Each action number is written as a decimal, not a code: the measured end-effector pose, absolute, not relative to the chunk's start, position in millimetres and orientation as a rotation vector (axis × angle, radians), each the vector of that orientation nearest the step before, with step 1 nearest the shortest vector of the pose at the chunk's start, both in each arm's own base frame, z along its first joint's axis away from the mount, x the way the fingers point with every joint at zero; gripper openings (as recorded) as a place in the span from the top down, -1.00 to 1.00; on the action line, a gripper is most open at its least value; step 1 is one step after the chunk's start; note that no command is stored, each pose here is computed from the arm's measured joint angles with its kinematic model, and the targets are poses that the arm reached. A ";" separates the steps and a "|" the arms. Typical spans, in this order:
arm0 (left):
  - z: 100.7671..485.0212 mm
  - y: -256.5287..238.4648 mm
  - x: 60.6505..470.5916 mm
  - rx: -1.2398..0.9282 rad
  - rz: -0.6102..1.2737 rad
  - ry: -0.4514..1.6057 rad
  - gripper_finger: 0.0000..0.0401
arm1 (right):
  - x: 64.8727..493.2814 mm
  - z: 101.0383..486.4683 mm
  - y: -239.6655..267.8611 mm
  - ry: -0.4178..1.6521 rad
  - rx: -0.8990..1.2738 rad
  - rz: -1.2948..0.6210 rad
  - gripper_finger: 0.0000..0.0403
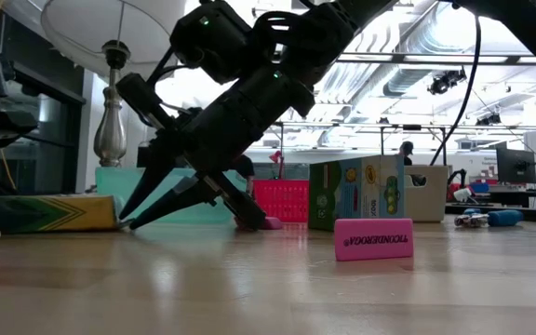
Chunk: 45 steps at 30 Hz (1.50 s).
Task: Pick & Place School Supplies
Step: Put the yellow crayon box into the green bin
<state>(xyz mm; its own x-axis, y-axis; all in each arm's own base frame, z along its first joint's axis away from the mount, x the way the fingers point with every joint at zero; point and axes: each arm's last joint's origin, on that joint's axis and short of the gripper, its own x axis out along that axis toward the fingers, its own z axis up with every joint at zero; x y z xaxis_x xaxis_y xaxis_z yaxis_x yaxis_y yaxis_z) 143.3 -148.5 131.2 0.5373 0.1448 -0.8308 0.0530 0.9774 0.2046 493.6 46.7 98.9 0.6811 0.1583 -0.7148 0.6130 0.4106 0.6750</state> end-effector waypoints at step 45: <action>132.8 -152.3 146.4 0.215 0.016 0.970 1.00 | 494.6 99.3 39.4 0.798 1.164 -0.335 0.79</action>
